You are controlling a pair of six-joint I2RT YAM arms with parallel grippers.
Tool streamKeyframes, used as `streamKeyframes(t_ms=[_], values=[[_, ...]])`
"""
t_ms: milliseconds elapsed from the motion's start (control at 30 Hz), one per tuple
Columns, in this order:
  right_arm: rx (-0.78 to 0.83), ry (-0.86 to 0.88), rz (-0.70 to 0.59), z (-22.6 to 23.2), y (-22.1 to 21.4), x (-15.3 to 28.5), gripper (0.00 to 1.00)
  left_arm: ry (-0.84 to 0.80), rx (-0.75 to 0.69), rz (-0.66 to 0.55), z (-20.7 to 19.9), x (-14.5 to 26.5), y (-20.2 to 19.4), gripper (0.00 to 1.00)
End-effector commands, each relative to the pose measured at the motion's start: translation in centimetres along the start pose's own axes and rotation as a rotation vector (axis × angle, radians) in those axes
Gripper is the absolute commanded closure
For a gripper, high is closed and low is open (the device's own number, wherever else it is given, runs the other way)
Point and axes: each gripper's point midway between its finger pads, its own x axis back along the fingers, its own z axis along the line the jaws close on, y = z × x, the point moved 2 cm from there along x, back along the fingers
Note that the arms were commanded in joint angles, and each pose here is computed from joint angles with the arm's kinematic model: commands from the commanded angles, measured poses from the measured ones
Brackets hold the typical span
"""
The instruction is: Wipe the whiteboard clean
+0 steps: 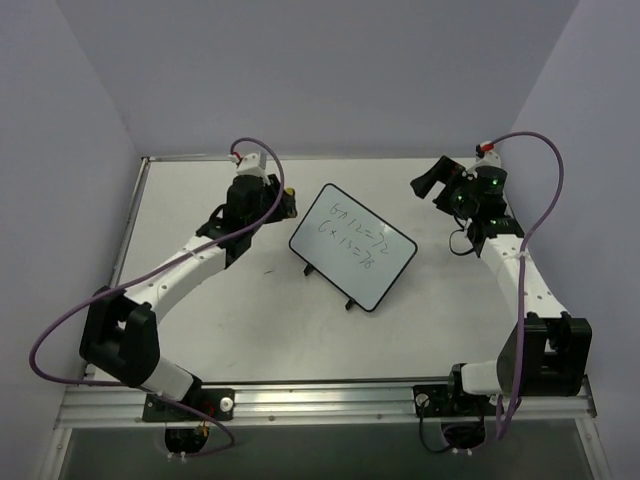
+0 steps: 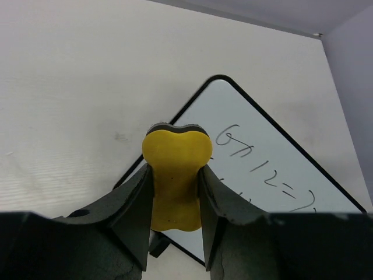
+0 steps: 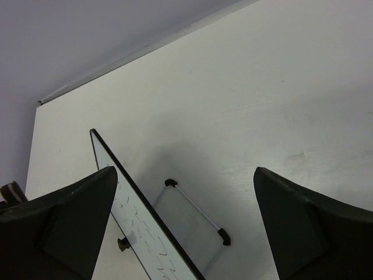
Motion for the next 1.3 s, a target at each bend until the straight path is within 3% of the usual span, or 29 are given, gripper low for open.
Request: streamKeyframes(t_ms=[0,367,733,867,1033,1267], values=[[0.042,0.138,-0.024,2.8,1.6,1.3,0.02,-0.15,-0.013,-0.109,-3.6,-0.6,-0.1,0.98],[0.051,0.126,0.021,1.1,-2.3,3.4,0.05,-0.392,-0.242,0.022,-11.5,-0.8,-6.3,0.98],[0.053,0.117,0.036,-0.2,-4.2,4.8,0.05,-0.453,-0.352,0.118,-13.7,-1.5,-11.7,0.98],[0.048,0.191,0.065,0.5,-4.3,3.3,0.07,-0.43,-0.403,0.116,-14.4,-1.8,-12.4,0.98],[0.07,0.281,0.066,2.8,-1.0,0.4,0.14,-0.375,-0.381,0.092,-14.0,-1.8,-11.8,0.98],[0.13,0.37,0.254,2.8,-3.0,-4.6,0.18,-0.281,-0.33,0.076,-11.7,-0.7,-11.2,0.98]])
